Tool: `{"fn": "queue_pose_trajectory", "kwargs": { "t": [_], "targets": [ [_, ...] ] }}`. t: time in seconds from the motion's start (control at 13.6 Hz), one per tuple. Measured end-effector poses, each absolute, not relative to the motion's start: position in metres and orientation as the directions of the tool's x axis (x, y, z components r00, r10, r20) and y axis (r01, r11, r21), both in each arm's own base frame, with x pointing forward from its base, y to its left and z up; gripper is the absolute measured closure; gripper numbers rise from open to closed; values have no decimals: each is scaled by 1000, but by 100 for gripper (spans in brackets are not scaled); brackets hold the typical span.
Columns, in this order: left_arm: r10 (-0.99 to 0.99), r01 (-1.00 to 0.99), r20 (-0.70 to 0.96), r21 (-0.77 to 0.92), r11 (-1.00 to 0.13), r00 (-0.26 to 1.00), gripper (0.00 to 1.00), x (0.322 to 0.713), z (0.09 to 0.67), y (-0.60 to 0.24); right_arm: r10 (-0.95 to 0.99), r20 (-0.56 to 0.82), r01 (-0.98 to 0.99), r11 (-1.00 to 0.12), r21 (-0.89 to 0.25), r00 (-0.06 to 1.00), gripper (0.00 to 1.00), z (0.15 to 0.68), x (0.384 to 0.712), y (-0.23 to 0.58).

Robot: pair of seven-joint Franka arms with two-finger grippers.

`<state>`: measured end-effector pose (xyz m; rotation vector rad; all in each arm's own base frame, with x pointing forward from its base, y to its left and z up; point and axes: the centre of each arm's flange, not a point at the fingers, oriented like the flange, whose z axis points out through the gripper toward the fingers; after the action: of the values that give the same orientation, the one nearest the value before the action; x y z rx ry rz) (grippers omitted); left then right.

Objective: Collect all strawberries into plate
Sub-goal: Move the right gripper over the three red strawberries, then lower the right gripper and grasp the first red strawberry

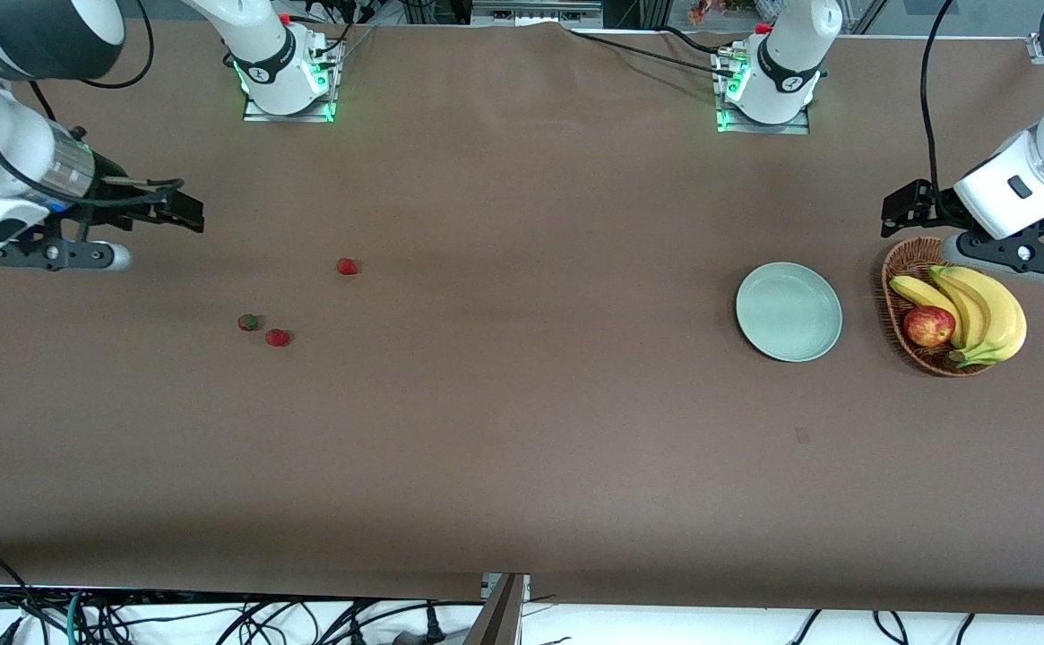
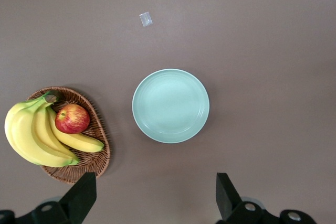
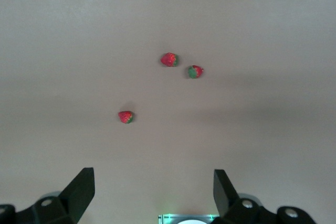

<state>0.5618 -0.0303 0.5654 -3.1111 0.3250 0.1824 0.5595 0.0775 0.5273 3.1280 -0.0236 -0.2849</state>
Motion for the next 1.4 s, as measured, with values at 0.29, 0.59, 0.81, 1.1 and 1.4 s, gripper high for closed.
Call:
{"fn": "queue_pose_trajectory", "kwargs": {
  "t": [0.29,0.59,0.81,1.1,1.4],
  "targets": [
    [-153,-152,-99,20,-988,983,0,562,575,-35,-23,-183,-27,-1000,-16,983,0,452,552,93],
    [-128,-127,-99,18,-992,987,0,562,578,-35,-78,-147,-80,-997,-9,986,0,362,525,134],
    [-115,-114,-103,18,-993,988,0,561,578,-35,-120,-159,-120,-993,6,980,0,304,504,162],
    [-112,-110,-114,19,-994,987,0,560,577,-35,-144,-186,-143,-989,18,972,1,253,502,167],
    [-111,-109,-121,19,-994,986,0,559,576,-36,-172,-195,-170,-985,26,966,1,212,491,166]
  ]
}}
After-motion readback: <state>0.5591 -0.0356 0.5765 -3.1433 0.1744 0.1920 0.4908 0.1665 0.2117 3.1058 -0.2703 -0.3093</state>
